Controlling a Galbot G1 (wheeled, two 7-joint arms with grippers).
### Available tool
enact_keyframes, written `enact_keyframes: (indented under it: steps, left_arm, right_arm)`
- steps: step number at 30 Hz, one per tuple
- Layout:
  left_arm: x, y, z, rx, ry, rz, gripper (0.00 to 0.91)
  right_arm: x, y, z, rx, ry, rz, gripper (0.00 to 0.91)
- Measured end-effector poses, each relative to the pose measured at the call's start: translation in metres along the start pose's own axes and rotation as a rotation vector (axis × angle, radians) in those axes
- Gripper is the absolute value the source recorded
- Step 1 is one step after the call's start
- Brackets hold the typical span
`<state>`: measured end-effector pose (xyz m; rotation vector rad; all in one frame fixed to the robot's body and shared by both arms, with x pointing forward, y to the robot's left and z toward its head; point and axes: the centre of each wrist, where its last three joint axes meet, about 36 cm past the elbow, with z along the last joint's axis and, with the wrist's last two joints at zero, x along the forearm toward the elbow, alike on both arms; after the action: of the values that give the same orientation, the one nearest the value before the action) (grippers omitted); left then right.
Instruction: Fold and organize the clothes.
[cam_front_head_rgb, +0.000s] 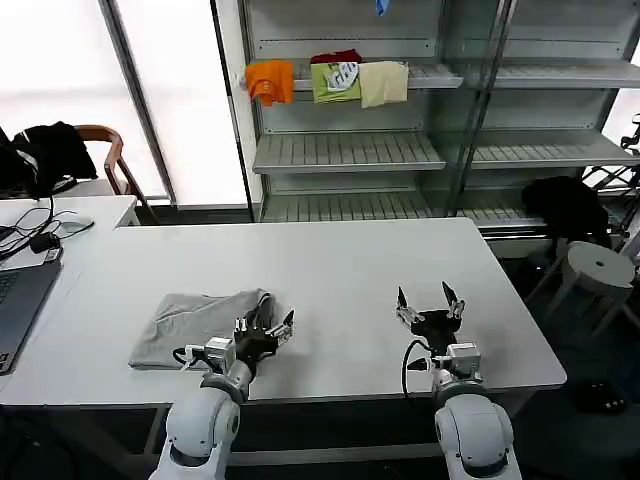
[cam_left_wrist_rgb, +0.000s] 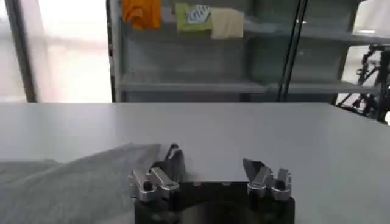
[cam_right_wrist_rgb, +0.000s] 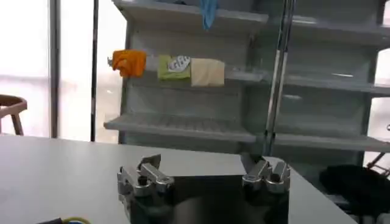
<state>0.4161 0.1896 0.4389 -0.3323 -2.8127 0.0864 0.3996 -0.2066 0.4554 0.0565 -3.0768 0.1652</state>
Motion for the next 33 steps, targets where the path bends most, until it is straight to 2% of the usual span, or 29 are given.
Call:
enact_keyframes:
  steps: [3, 7, 11, 16, 26, 33]
  left_arm:
    - [0.011, 0.016, -0.010, 0.008, -0.042, -0.010, 0.907]
    - [0.027, 0.061, -0.015, -0.001, -0.072, -0.061, 0.907]
    - [0.041, 0.110, -0.016, -0.024, -0.071, -0.115, 0.907]
    - [0.047, 0.155, -0.014, -0.043, -0.056, -0.168, 0.907]
    - [0.041, 0.205, 0.000, -0.050, -0.011, -0.235, 0.907]
    - [0.040, 0.219, 0.014, -0.049, 0.025, -0.252, 0.907]
  right_arm:
    - [0.000, 0.001, -0.001, 0.000, -0.001, -0.003, 0.907]
    - [-0.002, 0.003, 0.000, -0.002, -0.001, -0.008, 0.907]
    - [-0.006, 0.007, 0.001, -0.002, 0.003, -0.014, 0.907]
    - [-0.010, 0.011, 0.003, -0.003, 0.009, -0.022, 0.907]
    - [-0.011, 0.005, 0.010, 0.011, 0.027, -0.012, 0.907]
    - [-0.013, 0.006, 0.011, 0.009, 0.029, -0.013, 0.907]
